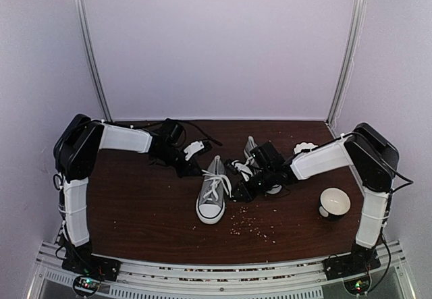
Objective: Tie the shoes
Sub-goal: Pull the loops with the shoelace from the shoe.
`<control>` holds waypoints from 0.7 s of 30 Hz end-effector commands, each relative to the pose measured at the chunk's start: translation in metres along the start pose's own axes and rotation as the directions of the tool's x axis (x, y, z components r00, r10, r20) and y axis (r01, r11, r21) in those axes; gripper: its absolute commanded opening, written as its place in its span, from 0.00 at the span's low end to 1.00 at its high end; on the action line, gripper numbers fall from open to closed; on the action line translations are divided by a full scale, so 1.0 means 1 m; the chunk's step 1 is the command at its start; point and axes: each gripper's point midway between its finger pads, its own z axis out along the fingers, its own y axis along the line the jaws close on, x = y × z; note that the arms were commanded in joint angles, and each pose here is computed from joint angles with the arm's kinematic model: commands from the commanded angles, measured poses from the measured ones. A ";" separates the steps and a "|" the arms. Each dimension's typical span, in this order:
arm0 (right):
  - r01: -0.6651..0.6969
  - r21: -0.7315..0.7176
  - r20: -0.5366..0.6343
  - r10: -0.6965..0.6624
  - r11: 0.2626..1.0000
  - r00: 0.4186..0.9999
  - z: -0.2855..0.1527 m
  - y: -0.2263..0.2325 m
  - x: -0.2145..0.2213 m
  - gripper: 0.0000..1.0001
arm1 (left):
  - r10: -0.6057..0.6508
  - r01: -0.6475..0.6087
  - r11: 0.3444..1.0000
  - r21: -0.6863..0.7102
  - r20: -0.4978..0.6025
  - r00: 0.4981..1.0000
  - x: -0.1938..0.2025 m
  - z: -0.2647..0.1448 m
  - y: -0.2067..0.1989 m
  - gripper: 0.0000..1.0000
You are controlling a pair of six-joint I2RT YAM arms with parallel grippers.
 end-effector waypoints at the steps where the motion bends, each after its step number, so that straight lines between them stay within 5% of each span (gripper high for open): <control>1: -0.037 0.003 -0.090 0.037 0.999 0.995 0.008 0.000 0.030 0.00 | -0.067 0.062 0.993 -0.102 -0.047 0.997 0.024 -0.015 0.023 0.00; 11: -0.073 0.021 -0.105 0.075 0.997 0.992 0.012 -0.013 0.043 0.00 | -0.112 0.104 0.985 -0.138 -0.050 0.992 0.038 -0.020 0.020 0.00; 21: -0.044 0.075 -0.030 0.047 0.996 0.998 0.001 -0.026 0.003 0.00 | -0.199 0.198 0.979 -0.039 -0.023 0.980 0.038 -0.021 -0.014 0.00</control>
